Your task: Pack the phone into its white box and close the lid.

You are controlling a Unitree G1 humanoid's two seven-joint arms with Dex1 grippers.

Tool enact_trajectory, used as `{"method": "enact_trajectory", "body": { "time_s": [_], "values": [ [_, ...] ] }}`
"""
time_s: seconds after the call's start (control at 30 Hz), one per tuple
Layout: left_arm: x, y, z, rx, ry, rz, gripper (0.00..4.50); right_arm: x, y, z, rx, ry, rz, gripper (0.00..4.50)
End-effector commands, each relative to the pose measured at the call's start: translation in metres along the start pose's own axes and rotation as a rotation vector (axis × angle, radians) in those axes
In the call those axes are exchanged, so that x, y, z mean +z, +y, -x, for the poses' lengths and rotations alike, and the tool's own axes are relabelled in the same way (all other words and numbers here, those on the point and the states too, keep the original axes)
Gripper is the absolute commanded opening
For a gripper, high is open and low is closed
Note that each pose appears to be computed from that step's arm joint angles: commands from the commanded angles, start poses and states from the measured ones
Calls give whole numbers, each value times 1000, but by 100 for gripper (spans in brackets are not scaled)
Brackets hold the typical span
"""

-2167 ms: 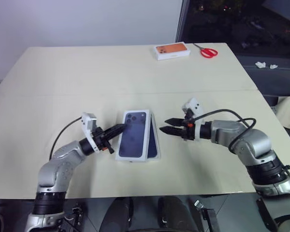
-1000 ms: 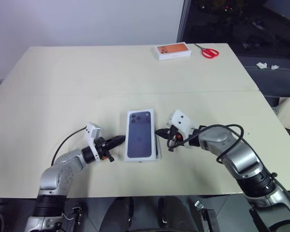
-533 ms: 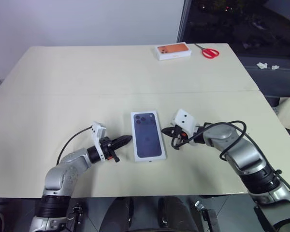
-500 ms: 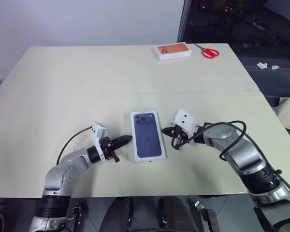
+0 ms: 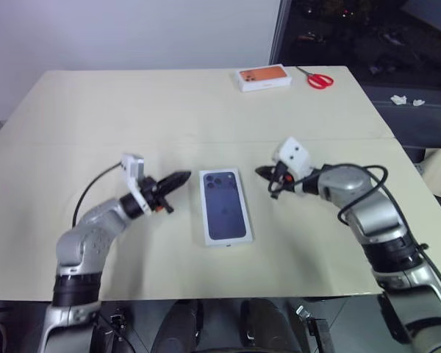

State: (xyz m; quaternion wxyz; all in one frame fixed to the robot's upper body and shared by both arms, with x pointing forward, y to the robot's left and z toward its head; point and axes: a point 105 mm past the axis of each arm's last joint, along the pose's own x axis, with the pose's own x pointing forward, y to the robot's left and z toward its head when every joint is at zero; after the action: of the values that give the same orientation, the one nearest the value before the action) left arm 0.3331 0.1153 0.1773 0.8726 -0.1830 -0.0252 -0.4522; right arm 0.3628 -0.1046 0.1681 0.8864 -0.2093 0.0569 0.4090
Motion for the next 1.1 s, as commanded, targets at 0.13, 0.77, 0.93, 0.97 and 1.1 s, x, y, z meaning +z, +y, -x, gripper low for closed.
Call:
{"method": "enact_trajectory", "body": {
  "time_s": [0.13, 0.77, 0.93, 0.97, 1.1],
  "values": [
    [-37, 6, -18, 23, 116, -53, 0, -16, 14, -21, 12, 31, 82, 3],
    [-85, -26, 43, -98, 333, -28, 0, -40, 39, 23, 150, 92, 87, 3],
    [-69, -26, 30, -86, 260, -46, 0, -18, 17, 18, 59, 23, 94, 3],
    [-65, -26, 28, -84, 245, -51, 0, -12, 16, 17, 51, 0, 84, 3],
    [-51, -7, 11, -2, 184, -103, 0, 16, 31, 1, 94, -106, 38, 3]
  ]
}}
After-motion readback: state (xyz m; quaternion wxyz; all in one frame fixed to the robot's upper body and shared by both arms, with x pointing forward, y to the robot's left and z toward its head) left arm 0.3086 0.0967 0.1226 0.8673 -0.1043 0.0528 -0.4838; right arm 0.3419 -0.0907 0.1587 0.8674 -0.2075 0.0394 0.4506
